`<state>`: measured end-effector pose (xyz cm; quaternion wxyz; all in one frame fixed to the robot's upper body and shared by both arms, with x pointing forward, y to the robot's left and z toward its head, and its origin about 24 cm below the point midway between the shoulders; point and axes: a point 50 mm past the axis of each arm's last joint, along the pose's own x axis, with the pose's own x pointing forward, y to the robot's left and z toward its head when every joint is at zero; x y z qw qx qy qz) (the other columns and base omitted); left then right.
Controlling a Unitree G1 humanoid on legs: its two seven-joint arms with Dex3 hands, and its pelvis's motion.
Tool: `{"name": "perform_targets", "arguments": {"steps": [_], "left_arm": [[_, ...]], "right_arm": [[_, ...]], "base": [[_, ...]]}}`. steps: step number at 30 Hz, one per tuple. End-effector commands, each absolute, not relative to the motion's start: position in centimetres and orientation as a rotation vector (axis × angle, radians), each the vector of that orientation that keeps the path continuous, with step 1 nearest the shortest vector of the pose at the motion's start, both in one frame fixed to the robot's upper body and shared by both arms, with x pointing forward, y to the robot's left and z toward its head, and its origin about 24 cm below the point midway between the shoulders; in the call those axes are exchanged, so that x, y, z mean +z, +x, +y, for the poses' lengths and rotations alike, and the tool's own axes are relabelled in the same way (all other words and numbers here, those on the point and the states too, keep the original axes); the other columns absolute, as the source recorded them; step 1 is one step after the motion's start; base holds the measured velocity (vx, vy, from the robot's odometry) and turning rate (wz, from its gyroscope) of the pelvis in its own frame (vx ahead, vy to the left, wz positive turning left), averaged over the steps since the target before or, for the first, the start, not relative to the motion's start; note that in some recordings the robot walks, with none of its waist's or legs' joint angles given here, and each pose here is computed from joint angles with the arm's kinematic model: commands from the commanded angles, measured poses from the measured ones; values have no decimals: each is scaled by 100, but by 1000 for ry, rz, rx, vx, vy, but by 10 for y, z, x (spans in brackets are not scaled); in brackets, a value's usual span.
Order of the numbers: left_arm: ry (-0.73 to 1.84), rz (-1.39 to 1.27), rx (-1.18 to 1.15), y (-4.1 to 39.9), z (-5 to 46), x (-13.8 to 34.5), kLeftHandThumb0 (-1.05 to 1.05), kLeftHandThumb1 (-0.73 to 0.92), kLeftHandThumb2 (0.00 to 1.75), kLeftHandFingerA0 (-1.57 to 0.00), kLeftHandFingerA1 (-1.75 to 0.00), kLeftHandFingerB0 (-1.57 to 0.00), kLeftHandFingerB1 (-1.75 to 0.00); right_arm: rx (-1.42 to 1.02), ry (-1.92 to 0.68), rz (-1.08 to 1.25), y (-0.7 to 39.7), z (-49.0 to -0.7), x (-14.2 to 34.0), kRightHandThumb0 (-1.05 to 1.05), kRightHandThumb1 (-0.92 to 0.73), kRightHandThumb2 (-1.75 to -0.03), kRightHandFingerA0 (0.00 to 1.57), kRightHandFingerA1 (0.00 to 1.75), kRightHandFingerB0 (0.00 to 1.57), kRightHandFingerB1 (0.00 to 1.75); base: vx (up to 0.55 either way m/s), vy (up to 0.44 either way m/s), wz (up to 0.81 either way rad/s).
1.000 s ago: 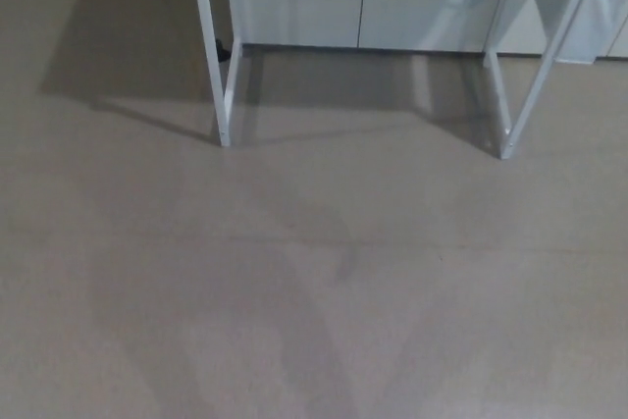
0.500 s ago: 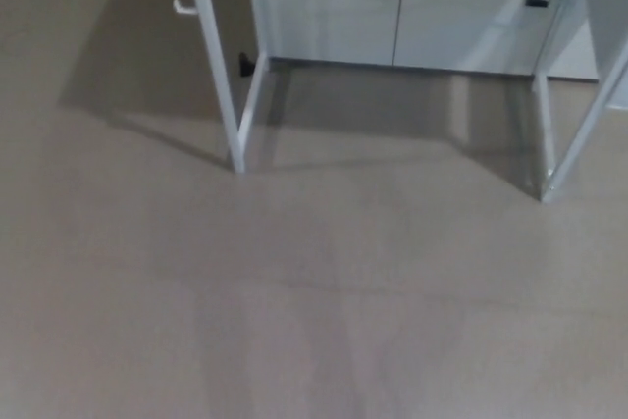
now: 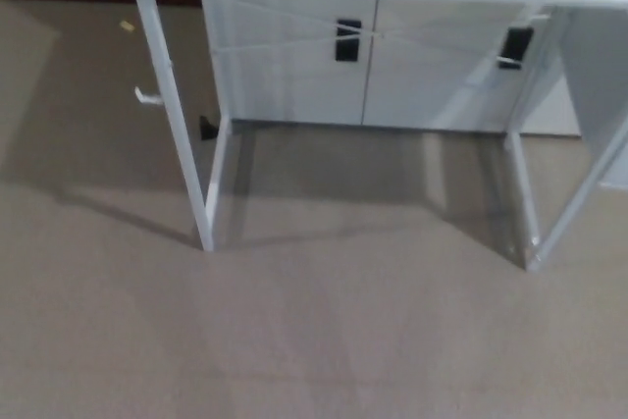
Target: The robot walk towards a table in front and pick up a black pencil case on the left hand side and put the pencil case into a small container on the right hand side
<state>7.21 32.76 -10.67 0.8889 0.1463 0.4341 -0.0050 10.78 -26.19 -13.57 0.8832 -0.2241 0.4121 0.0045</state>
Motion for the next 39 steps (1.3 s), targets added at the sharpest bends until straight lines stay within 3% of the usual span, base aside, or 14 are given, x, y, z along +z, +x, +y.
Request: {"name": "perform_targets", "arguments": {"steps": [1,7,9,11,12,15,18,20,29,35,36,37,38,39], "left_arm": [[333,898,-17,73,330,-105,-36,51,55,-44,-39,-27,-31],[337,897,-24,72,330,-105,-36,50,55,-47,-40,-27,-32],[348,902,-31,72,330,-105,-27,34,85,-33,-58,-12,-48],[361,902,-42,72,330,-105,-27,34,85,-33,-58,-13,-48],[359,903,-36,70,330,-105,-36,51,55,-44,-39,-27,-32],[354,905,-33,70,330,-105,-37,51,55,-44,-39,-27,-32],[359,913,-36,68,330,-106,-27,34,85,-34,-58,-12,-48],[371,916,-38,68,331,-106,-39,51,55,-45,-39,-26,-31],[393,918,-42,67,331,-106,-38,51,55,-45,-39,-28,-32],[391,922,-48,66,331,-106,-37,52,56,-43,-39,-26,-31],[390,921,-46,66,331,-106,-26,35,85,-34,-58,-13,-48],[388,919,-43,66,331,-106,-26,35,85,-34,-58,-13,-48],[396,923,-42,67,331,-106,-37,52,56,-45,-39,-27,-31],[405,923,-50,65,331,-106,-38,53,56,-45,-38,-27,-31]], "right_arm": [[-9,-492,864,108,-268,-134,-32,-66,-59,61,56,33,40],[-4,-491,861,106,-267,-134,-31,-68,-61,59,56,32,41],[-5,-492,865,107,-267,-135,-32,-66,-59,58,55,33,40],[-3,-496,862,107,-267,-134,-31,-67,-59,59,56,33,40],[2,-499,864,107,-266,-135,-32,-67,-59,58,56,32,40],[4,-507,868,106,-266,-135,-31,-66,-59,58,54,33,40],[3,-510,865,105,-266,-135,-31,-66,-59,61,57,34,42],[2,-509,869,106,-265,-136,-32,-65,-59,61,58,34,42],[7,-503,874,104,-264,-137,-33,-65,-59,59,58,33,41],[12,-505,868,103,-265,-136,-32,-65,-59,60,58,33,41],[13,-505,868,103,-265,-136,-32,-66,-59,60,58,33,41],[13,-506,867,103,-265,-136,-32,-66,-59,60,58,33,41],[12,-502,866,103,-265,-136,-33,-65,-59,60,59,33,41],[12,-503,871,102,-265,-137,-32,-65,-59,61,59,33,41]], "base": [[449,-191,29],[602,-149,21],[497,-97,-2],[419,-41,-10],[369,18,-23],[433,108,-31],[576,216,-11],[433,295,-64],[306,148,-3],[165,-234,15],[104,-297,5],[90,-284,0],[8,-138,4],[0,0,0]]}}
